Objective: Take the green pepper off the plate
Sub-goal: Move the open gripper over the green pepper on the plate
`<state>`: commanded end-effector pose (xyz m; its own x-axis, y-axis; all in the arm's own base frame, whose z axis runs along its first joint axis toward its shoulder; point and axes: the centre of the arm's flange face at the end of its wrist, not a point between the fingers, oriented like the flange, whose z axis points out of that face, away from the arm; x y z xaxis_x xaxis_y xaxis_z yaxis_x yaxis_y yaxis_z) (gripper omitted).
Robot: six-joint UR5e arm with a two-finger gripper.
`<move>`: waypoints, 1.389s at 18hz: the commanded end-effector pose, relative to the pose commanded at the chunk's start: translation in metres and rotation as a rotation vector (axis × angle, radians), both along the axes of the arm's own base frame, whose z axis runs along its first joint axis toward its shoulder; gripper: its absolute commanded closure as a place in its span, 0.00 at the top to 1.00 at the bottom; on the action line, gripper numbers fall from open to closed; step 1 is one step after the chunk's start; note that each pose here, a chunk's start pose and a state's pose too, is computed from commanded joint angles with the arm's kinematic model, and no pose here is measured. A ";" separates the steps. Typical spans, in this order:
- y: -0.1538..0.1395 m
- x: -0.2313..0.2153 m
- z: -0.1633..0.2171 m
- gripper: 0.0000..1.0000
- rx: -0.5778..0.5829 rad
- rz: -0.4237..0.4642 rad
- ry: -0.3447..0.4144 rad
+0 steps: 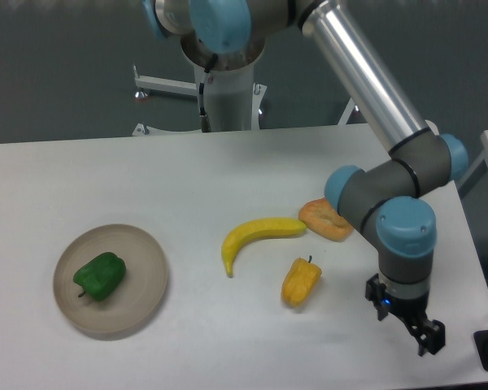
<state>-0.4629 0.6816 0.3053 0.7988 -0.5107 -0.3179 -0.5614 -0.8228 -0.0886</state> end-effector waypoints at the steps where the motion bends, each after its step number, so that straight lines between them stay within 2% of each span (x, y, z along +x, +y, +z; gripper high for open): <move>1: -0.001 0.013 0.004 1.00 0.002 0.010 -0.012; 4: -0.005 0.055 0.019 1.00 0.014 0.066 -0.051; 8: 0.001 0.122 0.035 1.00 0.070 0.186 -0.149; 13: 0.006 0.206 0.031 1.00 0.080 0.332 -0.266; 16: 0.007 0.253 0.029 1.00 0.084 0.397 -0.363; 18: 0.006 0.274 0.027 1.00 0.087 0.460 -0.407; 20: 0.009 0.302 0.023 1.00 0.078 0.467 -0.434; 25: 0.007 0.358 0.017 1.00 0.041 0.403 -0.455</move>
